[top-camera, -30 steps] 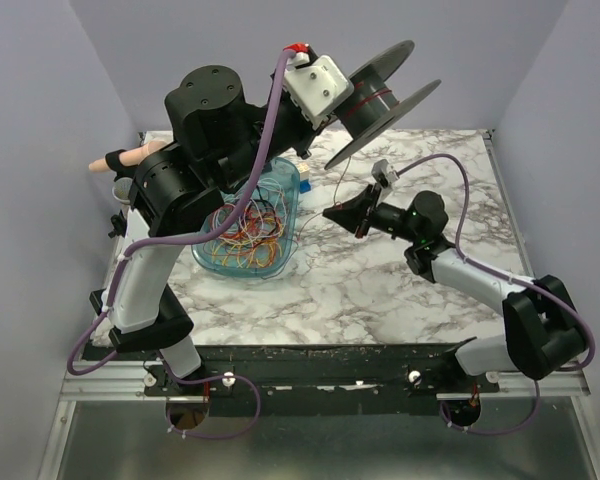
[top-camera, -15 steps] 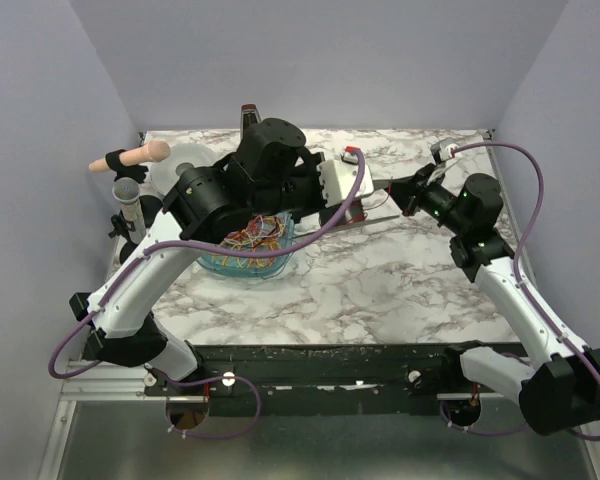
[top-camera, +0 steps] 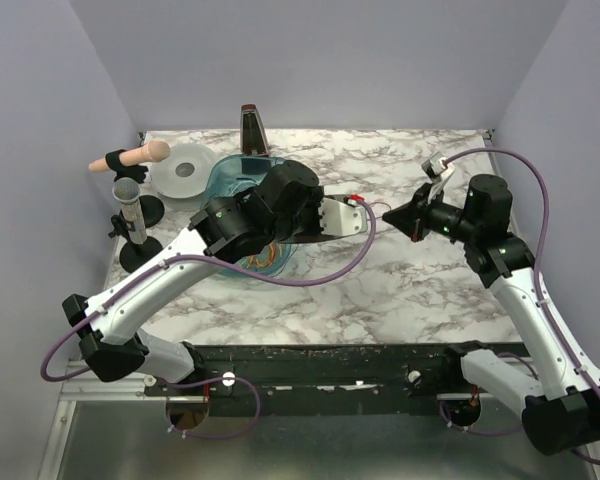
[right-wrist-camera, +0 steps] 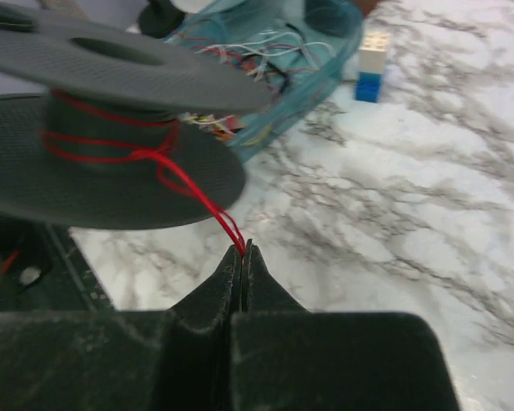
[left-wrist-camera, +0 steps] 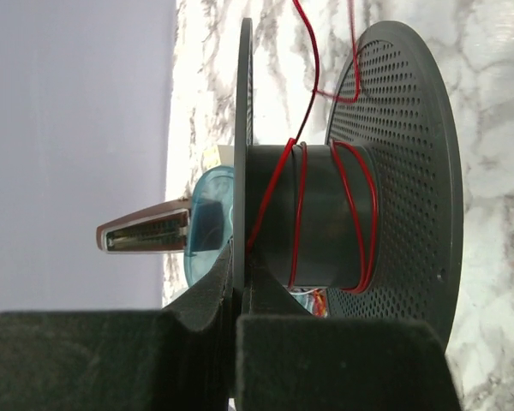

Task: Wrap the cables

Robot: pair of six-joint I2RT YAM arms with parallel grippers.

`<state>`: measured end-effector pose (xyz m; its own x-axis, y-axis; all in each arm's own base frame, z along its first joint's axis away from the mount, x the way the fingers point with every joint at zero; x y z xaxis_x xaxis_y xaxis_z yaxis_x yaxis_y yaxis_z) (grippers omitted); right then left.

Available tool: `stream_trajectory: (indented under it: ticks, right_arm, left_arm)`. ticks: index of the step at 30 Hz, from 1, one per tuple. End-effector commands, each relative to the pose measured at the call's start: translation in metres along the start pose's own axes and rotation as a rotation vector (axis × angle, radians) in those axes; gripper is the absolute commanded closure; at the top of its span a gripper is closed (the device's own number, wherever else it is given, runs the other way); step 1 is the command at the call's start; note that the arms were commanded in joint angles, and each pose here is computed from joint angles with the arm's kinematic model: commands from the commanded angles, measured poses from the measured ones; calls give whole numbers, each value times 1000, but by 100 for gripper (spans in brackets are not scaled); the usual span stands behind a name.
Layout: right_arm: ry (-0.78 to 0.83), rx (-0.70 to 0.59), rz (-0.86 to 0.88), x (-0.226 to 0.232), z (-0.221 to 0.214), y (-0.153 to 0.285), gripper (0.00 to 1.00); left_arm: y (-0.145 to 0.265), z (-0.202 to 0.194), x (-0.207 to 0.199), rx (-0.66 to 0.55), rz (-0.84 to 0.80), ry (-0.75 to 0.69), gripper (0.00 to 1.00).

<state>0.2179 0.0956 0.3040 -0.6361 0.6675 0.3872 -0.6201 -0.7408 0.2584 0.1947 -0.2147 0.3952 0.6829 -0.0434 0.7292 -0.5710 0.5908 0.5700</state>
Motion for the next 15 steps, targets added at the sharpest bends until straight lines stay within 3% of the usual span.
stream_trajectory:
  ticks: [1,7,15]
  right_arm:
    - [-100,42,265,40,6,18,99]
    - [-138,-52,501,85,26,20,99]
    - [-230,-3,698,129,48,5,99]
  left_arm:
    - [-10,7,25,34,264,30,100]
    - [-32,10,29,58,364,156,100]
    - [-23,19,50,36,472,257,100]
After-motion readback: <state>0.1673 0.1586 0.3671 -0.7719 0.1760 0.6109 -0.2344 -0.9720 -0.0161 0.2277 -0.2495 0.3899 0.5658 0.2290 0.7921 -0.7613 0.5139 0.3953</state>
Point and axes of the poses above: each gripper's point midway between its finger pads, its own y axis back along the fingers, its own x axis along the line the jaws close on, z = x × y, the point moved 10 cm from there along y, back along the fingers, and after that the axes turned 12 degrees about -y, right-handed, at the moved point
